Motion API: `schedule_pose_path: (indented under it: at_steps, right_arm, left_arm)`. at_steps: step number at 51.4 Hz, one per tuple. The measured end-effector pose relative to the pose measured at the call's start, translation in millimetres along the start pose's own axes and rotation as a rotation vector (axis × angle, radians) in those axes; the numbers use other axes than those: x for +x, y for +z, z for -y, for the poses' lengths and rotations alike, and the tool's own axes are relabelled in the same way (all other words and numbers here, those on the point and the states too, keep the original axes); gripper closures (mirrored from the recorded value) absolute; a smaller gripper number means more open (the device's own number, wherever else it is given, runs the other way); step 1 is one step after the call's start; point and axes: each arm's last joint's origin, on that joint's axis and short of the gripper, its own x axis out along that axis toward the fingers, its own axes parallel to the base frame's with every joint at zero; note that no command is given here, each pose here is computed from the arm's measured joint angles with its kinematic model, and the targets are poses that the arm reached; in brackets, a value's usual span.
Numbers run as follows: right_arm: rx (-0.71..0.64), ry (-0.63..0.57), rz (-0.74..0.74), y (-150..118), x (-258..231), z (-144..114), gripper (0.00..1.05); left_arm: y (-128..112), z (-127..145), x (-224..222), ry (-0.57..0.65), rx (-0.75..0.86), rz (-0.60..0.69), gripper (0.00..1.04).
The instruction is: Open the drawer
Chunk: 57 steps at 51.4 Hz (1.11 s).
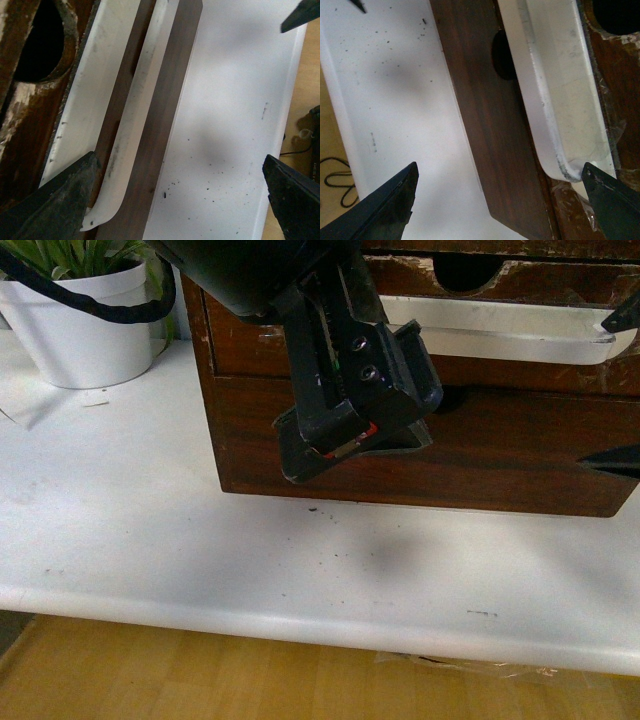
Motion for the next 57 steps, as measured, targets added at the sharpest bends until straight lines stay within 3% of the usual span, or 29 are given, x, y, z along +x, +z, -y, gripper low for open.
schedule_pose_path:
  at_steps: [11,45,57]
  right_arm:
    - [0.011,0.007,0.001,2.8,8.5,4.0,0.09]
    - [-0.031,0.194,-0.007,9.8,11.4,-5.7,0.09]
    - [-0.066,0.263,0.006,9.5,-8.8,-20.6,0.09]
  left_arm:
    - [1.3,2.2,1.5,-0.013,0.016,-0.003,0.06]
    - [3.0,11.6,-10.4,-0.135,0.061,-0.038,0.06]
    - [5.0,33.8,-27.2,-0.198,0.104,-0.040,0.06]
